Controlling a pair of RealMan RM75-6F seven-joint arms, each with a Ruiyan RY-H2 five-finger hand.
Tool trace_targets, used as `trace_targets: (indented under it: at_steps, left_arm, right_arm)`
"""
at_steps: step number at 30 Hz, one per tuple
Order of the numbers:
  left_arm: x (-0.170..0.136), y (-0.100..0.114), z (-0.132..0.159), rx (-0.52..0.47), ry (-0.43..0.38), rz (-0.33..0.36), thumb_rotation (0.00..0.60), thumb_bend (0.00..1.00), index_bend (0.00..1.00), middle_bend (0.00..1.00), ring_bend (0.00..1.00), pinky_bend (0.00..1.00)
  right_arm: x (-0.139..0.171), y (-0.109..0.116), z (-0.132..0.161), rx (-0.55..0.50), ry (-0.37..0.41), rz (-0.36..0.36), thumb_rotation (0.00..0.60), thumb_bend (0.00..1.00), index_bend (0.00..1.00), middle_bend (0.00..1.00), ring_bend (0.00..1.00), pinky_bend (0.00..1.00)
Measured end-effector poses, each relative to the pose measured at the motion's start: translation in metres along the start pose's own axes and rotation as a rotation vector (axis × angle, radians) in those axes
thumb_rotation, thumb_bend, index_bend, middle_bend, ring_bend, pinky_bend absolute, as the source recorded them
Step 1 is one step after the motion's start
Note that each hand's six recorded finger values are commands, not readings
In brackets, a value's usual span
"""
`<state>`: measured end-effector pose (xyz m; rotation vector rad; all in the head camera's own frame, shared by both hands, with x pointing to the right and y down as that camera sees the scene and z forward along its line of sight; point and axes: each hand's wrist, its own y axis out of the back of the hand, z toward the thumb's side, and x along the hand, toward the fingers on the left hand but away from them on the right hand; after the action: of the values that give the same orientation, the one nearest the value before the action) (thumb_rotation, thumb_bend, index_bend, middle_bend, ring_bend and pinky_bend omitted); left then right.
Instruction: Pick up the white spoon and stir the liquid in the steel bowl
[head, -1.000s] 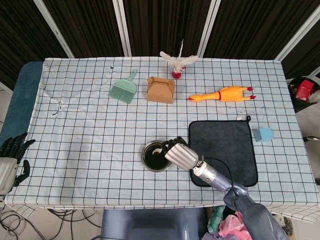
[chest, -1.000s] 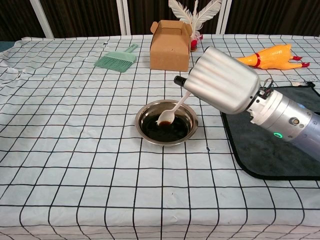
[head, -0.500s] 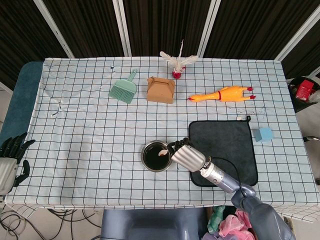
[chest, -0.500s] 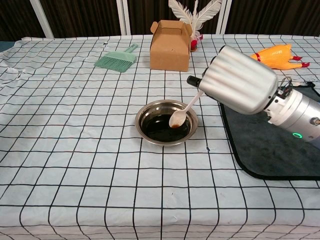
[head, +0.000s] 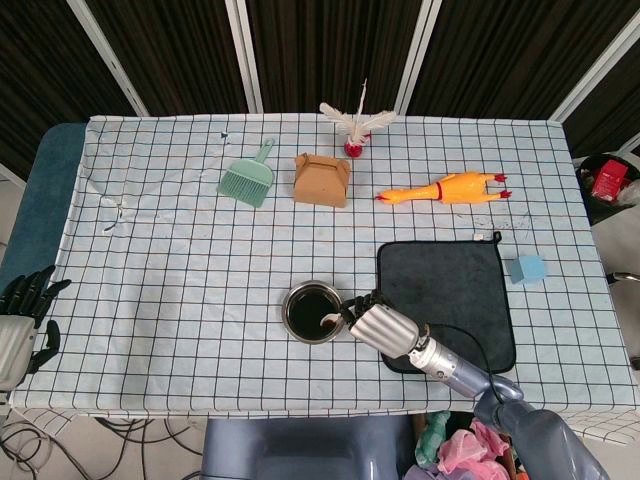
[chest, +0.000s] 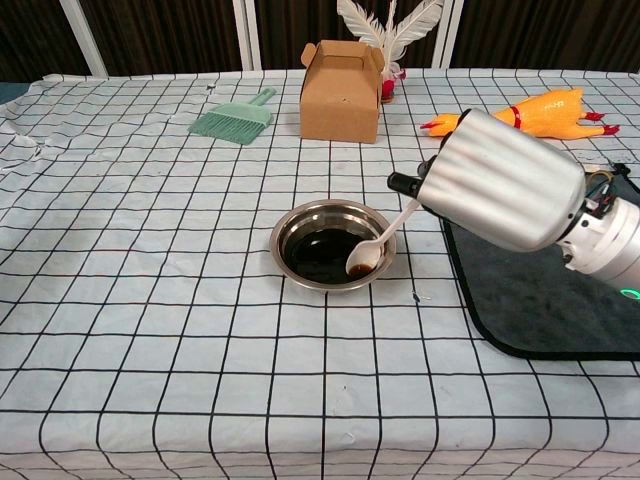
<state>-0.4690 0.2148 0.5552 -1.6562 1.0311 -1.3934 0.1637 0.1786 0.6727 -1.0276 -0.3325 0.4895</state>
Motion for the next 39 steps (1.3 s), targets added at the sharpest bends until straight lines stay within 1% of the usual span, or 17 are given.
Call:
trace_targets:
  at_steps: [7, 11, 19, 26, 39]
  left_arm:
    - [0.000, 0.000, 0.000, -0.002, 0.001, 0.001, 0.600, 0.73, 0.15, 0.00, 0.00, 0.00]
    - [0.000, 0.000, 0.000, -0.002, -0.001, 0.002, 0.600, 0.73, 0.15, 0.00, 0.00, 0.00]
    - [0.001, 0.000, 0.000, -0.002, -0.002, 0.003, 0.600, 0.73, 0.15, 0.00, 0.00, 0.00]
    - [0.002, 0.001, 0.000, -0.002, -0.002, 0.004, 0.600, 0.73, 0.15, 0.00, 0.00, 0.00]
    - [0.001, 0.001, -0.001, 0.002, -0.001, 0.005, 0.600, 0.73, 0.15, 0.00, 0.00, 0.00]
  right_arm:
    - [-0.004, 0.008, 0.008, -0.021, 0.008, -0.020, 0.600, 0.47, 0.70, 0.83, 0.96, 1.00]
    - [-0.011, 0.011, 0.011, -0.035, 0.000, -0.029, 0.600, 0.47, 0.70, 0.83, 0.96, 1.00]
    - [-0.023, 0.012, 0.019, -0.060, -0.013, -0.028, 0.600, 0.47, 0.70, 0.83, 0.96, 1.00]
    - [-0.033, 0.005, 0.021, -0.068, -0.031, -0.009, 0.600, 0.47, 0.70, 0.83, 0.96, 1.00]
    - [-0.042, -0.004, 0.023, -0.065, -0.041, 0.013, 0.600, 0.47, 0.70, 0.83, 0.96, 1.00]
